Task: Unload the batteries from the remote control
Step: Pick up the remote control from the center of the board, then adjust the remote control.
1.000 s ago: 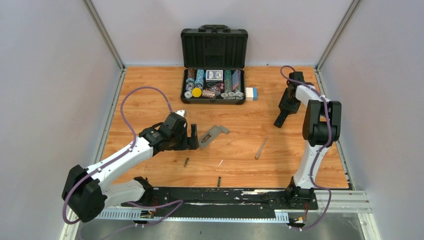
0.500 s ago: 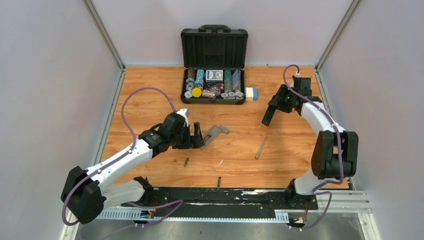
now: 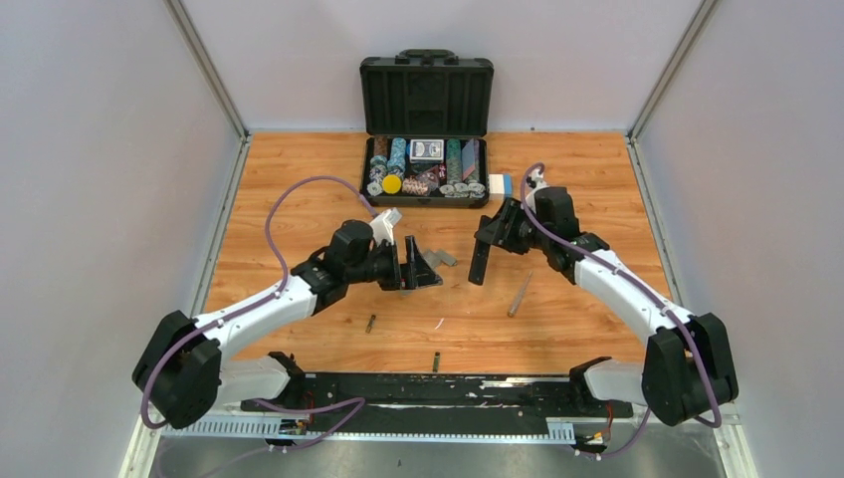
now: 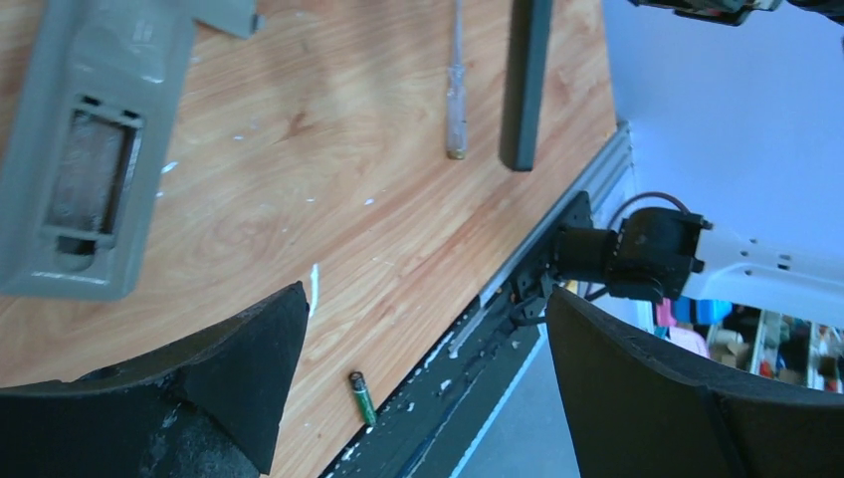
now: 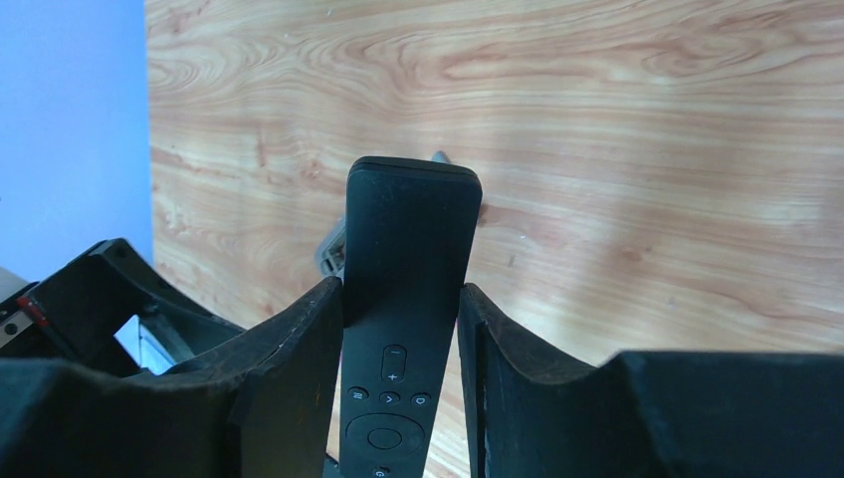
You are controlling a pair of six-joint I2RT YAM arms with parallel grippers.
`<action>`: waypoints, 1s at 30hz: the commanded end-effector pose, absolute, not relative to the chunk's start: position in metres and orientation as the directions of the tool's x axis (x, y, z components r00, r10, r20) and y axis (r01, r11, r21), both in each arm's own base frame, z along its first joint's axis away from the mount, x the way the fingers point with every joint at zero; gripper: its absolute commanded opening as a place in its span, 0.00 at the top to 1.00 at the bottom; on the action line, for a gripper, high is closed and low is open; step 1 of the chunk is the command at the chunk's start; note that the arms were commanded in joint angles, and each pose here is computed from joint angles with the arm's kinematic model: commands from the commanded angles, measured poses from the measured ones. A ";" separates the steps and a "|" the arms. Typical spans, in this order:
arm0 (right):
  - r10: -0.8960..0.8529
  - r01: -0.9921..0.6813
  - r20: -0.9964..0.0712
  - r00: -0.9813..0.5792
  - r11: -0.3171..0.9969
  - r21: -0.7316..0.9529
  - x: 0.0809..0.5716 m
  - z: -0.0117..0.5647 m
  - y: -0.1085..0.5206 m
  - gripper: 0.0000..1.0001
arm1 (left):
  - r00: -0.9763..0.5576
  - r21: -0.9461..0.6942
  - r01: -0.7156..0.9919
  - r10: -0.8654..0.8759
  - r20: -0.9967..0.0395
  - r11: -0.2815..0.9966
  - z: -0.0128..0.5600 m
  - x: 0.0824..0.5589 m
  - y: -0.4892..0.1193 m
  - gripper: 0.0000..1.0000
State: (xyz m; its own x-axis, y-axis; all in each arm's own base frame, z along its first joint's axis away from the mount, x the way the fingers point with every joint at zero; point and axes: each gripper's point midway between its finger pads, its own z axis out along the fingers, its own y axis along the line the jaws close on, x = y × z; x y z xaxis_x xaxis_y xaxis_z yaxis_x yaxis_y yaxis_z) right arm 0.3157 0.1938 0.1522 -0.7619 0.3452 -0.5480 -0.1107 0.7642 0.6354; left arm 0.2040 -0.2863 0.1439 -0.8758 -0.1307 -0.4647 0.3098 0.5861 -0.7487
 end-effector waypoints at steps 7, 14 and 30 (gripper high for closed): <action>0.368 -0.158 -0.508 -0.779 0.668 0.727 0.289 0.177 0.237 0.79 | -0.832 -0.702 0.455 -0.019 -0.555 0.548 0.165 0.202 -0.323 0.11; 0.346 -0.155 -0.462 -0.816 0.640 0.753 0.274 0.175 0.252 0.79 | -0.798 -0.625 0.526 0.080 -0.597 0.577 0.165 0.200 -0.345 0.17; 0.321 -0.149 -0.404 -0.857 0.596 0.789 0.264 0.165 0.263 0.78 | -0.808 -0.579 0.526 0.151 -0.570 0.623 0.137 0.204 -0.351 0.42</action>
State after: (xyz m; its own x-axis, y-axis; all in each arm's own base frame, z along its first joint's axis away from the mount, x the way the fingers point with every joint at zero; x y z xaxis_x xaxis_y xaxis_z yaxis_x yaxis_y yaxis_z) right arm 0.2627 0.2523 0.1525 -0.8585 0.3162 -0.4037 -0.1157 0.6476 0.7532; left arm 0.1996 -0.3370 0.1213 -0.8284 0.1602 -0.5367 0.4920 0.6662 -0.5605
